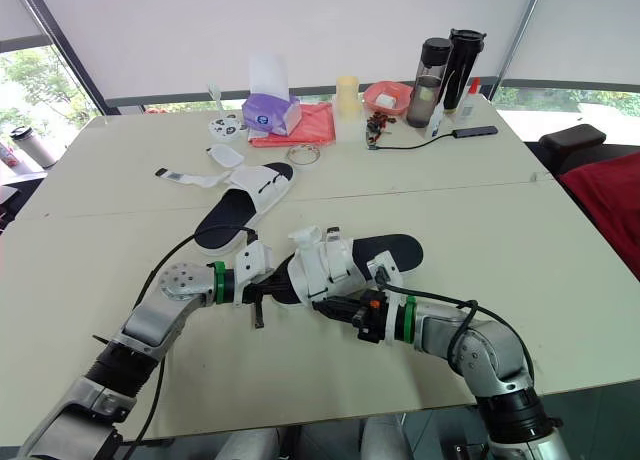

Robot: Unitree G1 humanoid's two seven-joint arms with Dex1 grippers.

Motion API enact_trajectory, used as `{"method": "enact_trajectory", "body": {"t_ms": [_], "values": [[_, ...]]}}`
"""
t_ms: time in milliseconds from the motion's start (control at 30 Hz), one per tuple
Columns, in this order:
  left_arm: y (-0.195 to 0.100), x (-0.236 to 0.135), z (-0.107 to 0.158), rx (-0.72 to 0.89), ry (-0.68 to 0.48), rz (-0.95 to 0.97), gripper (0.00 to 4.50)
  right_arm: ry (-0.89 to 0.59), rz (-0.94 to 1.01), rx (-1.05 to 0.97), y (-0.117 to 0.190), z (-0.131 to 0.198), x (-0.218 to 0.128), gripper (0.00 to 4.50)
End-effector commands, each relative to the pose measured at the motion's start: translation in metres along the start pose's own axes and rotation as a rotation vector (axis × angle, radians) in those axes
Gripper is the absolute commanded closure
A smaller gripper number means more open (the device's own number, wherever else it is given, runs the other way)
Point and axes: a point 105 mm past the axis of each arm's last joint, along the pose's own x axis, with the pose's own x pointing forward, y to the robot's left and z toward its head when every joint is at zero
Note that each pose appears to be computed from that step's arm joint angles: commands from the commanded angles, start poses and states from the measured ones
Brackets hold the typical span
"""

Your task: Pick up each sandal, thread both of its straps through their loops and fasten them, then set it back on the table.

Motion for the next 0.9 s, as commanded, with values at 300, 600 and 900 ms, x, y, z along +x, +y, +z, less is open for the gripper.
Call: {"method": "enact_trajectory", "body": {"t_ms": [300, 600, 900], "values": [[0.033, -0.011, -0.032, 0.006, 0.118, 0.147, 4.5, 0.06, 0.087, -0.005, 0.019, -0.01, 0.002, 4.41], [0.049, -0.01, -0.029, 0.089, 0.118, 0.206, 4.5, 0.166, 0.161, 0.035, 0.039, -0.031, -0.01, 4.41], [0.04, -0.005, -0.03, 0.077, 0.098, 0.161, 4.5, 0.12, 0.184, 0.045, 0.046, -0.025, -0.004, 4.41]]}}
